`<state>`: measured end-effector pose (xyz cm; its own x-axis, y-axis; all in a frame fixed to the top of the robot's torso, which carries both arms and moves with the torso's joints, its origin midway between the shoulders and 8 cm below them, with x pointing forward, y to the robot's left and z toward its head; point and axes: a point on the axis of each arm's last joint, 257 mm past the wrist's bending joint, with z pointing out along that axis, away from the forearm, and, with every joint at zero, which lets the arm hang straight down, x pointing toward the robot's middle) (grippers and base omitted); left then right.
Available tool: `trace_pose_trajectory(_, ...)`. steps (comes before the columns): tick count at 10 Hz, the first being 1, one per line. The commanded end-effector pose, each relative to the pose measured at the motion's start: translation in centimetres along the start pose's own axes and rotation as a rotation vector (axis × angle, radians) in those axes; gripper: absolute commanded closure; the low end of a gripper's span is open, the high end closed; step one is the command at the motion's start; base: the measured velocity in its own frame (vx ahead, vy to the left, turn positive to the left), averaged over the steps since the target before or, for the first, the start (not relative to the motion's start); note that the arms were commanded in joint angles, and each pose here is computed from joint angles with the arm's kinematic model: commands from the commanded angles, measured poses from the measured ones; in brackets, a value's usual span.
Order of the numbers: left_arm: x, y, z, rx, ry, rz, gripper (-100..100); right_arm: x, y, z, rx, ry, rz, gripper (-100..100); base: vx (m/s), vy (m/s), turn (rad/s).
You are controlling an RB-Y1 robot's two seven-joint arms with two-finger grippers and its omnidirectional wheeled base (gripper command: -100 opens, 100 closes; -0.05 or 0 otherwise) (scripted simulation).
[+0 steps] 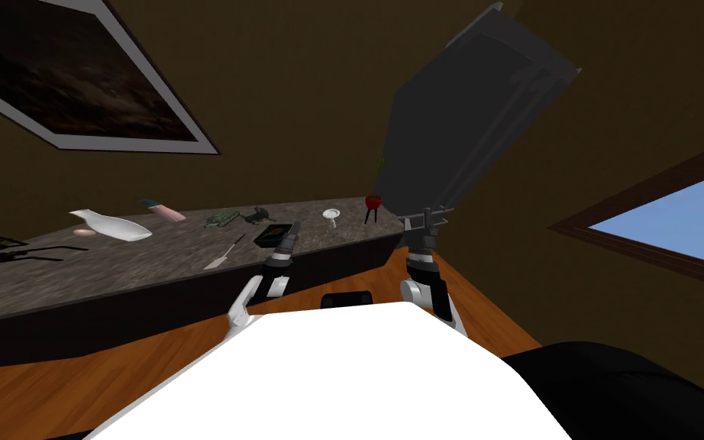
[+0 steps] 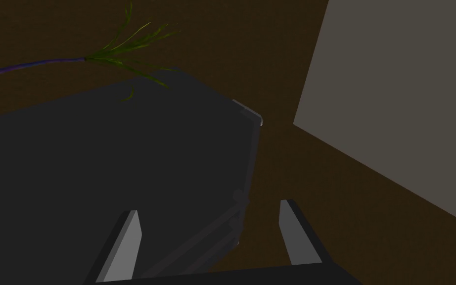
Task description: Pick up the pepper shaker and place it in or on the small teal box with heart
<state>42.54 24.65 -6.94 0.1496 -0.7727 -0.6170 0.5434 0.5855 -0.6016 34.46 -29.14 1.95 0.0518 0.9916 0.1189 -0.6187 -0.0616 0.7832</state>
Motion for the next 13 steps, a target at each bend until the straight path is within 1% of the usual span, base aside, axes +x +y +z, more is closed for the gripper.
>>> trace_pose_trajectory(1,0.7,1.4,0.2,-0.015,0.030,0.067,-100,0.0,0.0,0.0,0.000,0.000,0.000,0,-0.017,-0.119,-0.018)
trace_pose_trajectory(4,2.0,4.6,0.4,-0.062,0.090,0.180,-100,0.0,0.0,0.0,0.000,0.000,0.000,0,0.011,-0.119,-0.026)
trace_pose_trajectory(5,2.0,4.6,0.4,-0.062,0.090,0.180,-100,0.0,0.0,0.0,0.000,0.000,0.000,0,0.013,-0.053,-0.013)
trace_pose_trajectory(8,3.4,8.6,0.0,-0.133,0.157,0.285,-100,0.0,0.0,0.0,0.000,0.000,0.000,0,0.024,-0.074,-0.052)
trace_pose_trajectory(9,3.7,9.6,0.0,-0.150,0.176,0.321,-100,0.0,0.0,0.0,0.000,0.000,0.000,0,0.055,-0.085,-0.064)
trace_pose_trajectory(10,3.9,10.1,-0.2,-0.160,0.182,0.319,-100,0.0,0.0,0.0,0.000,0.000,0.000,0,0.036,-0.052,-0.014)
trace_pose_trajectory(12,4.7,12.7,-0.8,-0.212,0.229,0.386,-100,0.0,0.0,0.0,0.000,0.000,0.000,0,0.043,-0.058,-0.059)
trace_pose_trajectory(13,5.1,14.3,-1.3,-0.244,0.256,0.417,-100,0.0,0.0,0.0,0.000,0.000,0.000,0,0.067,-0.076,-0.066)
